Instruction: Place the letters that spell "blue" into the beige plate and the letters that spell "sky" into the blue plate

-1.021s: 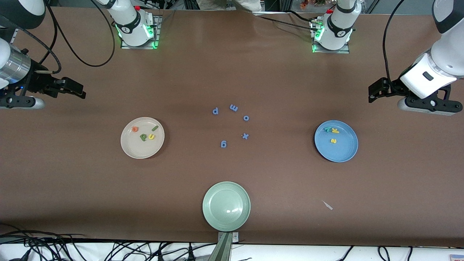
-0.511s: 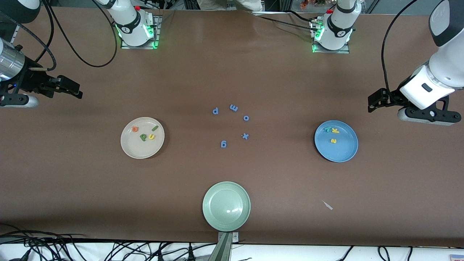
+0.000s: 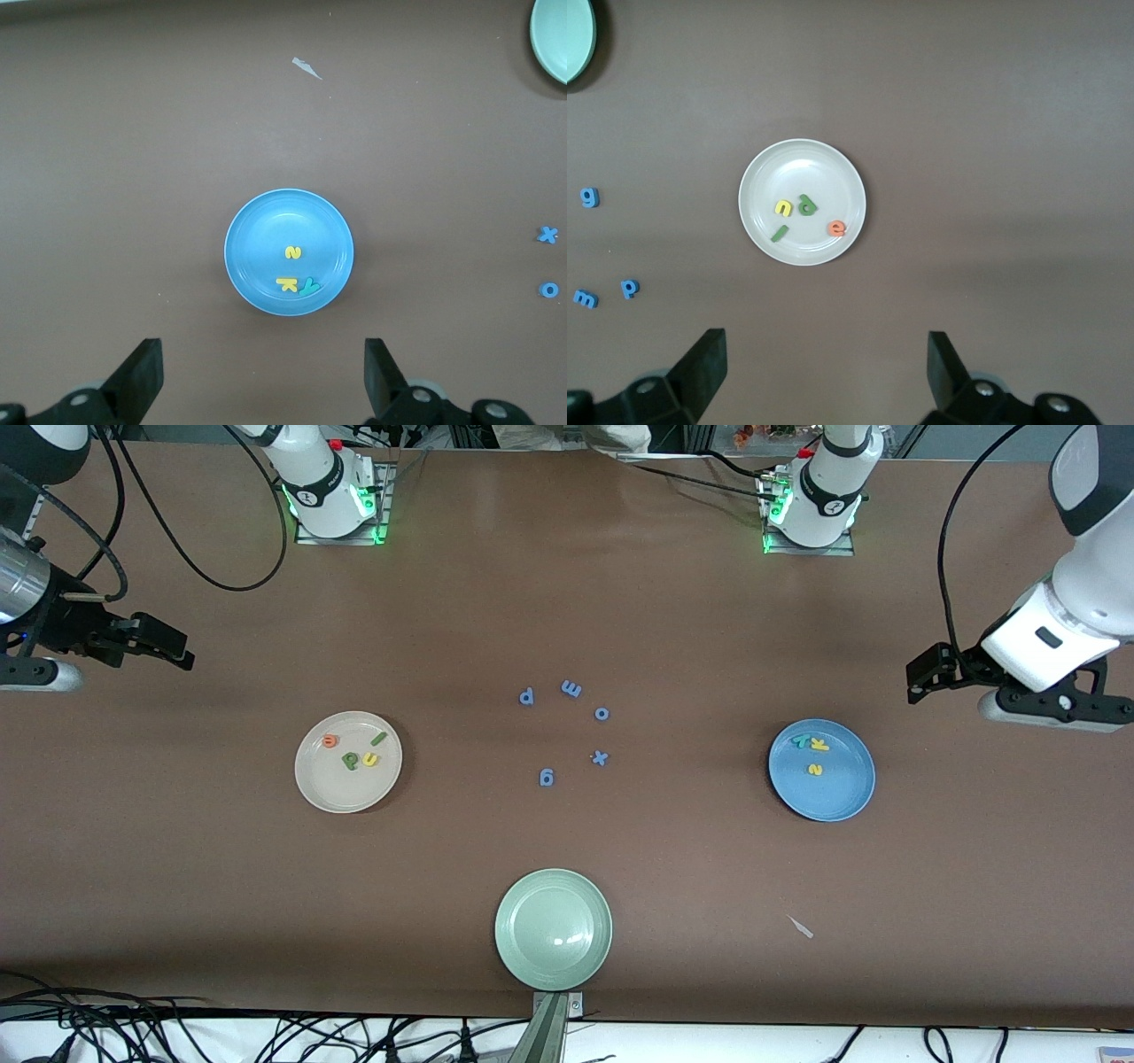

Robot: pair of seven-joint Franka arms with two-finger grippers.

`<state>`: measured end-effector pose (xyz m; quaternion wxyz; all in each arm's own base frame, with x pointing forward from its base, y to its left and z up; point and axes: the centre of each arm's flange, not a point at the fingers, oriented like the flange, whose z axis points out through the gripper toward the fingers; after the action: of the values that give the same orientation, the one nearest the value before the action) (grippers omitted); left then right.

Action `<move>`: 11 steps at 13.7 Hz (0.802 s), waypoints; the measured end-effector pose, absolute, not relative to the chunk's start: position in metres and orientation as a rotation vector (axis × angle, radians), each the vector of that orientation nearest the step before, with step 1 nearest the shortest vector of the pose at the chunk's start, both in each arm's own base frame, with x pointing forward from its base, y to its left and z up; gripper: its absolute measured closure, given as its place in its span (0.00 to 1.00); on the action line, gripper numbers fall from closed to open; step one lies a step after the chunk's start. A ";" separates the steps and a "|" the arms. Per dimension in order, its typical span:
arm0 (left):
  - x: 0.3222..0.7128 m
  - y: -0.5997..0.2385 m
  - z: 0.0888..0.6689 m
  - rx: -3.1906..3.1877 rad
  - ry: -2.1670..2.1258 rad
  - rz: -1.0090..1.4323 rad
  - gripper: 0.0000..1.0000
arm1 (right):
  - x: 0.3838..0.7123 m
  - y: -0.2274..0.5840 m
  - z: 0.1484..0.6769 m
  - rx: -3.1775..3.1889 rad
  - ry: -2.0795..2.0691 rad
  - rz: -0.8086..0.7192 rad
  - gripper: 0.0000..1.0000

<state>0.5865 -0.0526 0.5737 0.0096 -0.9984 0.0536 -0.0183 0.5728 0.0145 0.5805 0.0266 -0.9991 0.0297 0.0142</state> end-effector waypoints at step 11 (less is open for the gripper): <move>0.542 -0.060 0.584 -3.111 0.173 -0.069 0.00 | 0.574 0.011 0.580 -3.125 0.084 0.062 0.00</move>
<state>0.5417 -0.0600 0.5845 0.0124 -0.9981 0.0556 -0.0221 0.5738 0.0114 0.5805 0.0076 -0.9994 0.0269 0.0199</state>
